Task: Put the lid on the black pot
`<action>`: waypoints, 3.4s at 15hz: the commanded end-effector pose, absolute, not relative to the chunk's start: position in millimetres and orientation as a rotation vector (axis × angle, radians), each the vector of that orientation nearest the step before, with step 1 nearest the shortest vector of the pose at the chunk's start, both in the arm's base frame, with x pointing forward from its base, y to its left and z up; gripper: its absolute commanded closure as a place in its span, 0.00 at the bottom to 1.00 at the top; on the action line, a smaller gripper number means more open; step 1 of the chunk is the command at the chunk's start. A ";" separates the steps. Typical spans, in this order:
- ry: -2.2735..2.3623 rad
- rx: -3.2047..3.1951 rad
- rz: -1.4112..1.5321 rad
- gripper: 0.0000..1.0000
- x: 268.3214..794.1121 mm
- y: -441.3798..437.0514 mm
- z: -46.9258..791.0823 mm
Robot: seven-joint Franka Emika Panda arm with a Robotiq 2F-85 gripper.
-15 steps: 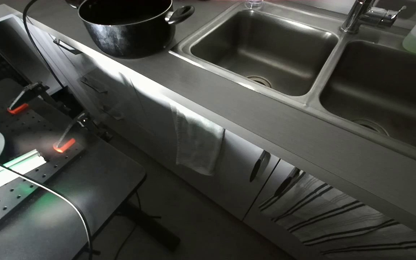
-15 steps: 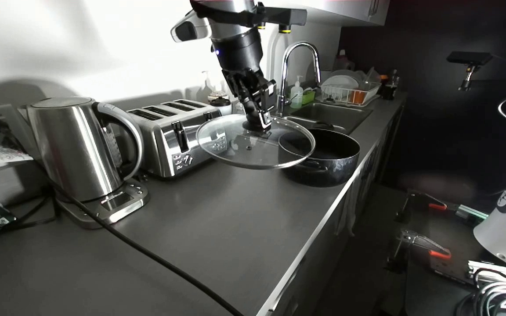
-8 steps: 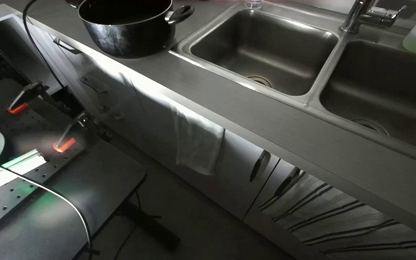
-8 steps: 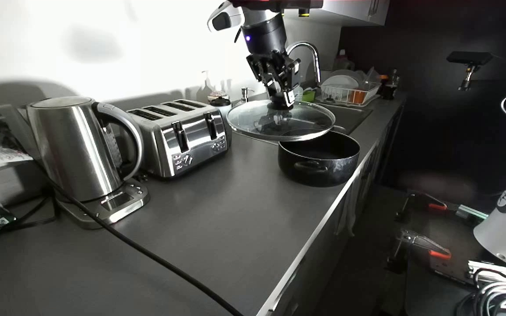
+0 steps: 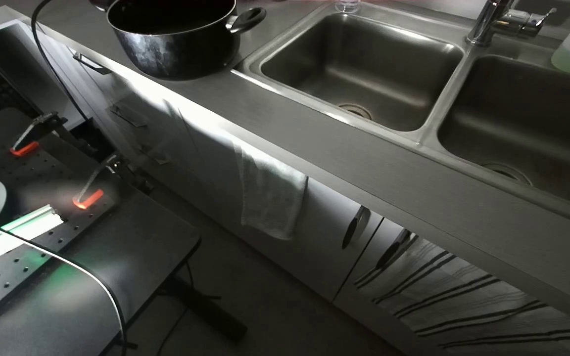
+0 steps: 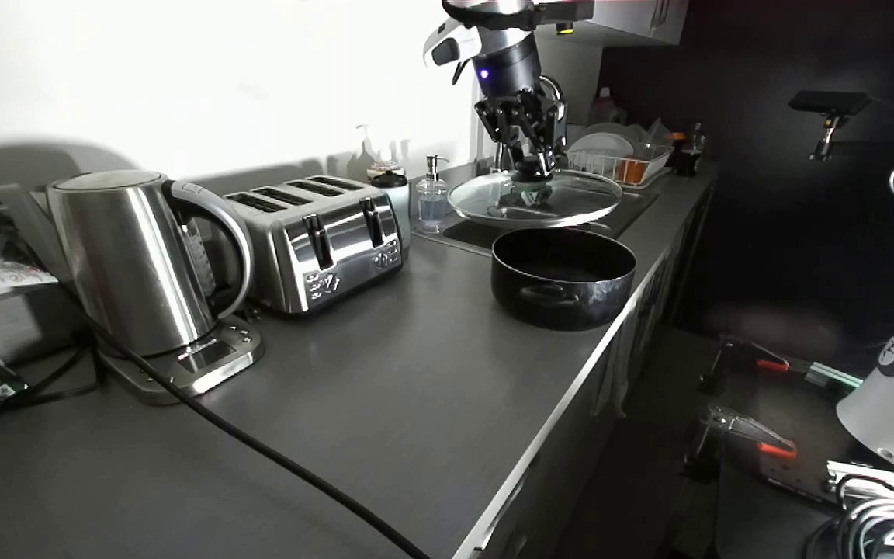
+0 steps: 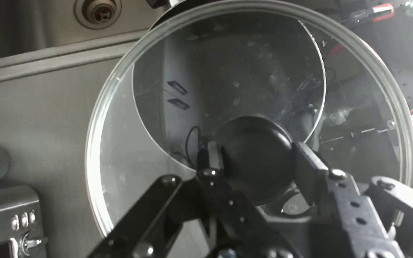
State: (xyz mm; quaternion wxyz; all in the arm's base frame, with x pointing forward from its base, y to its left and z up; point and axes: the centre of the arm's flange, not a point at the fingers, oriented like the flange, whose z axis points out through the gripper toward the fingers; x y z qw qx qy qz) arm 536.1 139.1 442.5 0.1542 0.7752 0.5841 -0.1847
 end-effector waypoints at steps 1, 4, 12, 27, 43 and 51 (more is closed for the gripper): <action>1.697 2.195 -0.493 0.75 518.6 104.0 448.0; 1.684 2.207 -0.474 0.75 514.2 85.9 440.4; 1.637 2.243 -0.392 0.75 495.8 55.9 410.6; 1.540 2.283 -0.347 0.75 491.2 42.8 374.2; 1.455 2.358 -0.404 0.75 513.4 40.4 352.6; 1.442 2.380 -0.411 0.75 522.9 38.6 350.6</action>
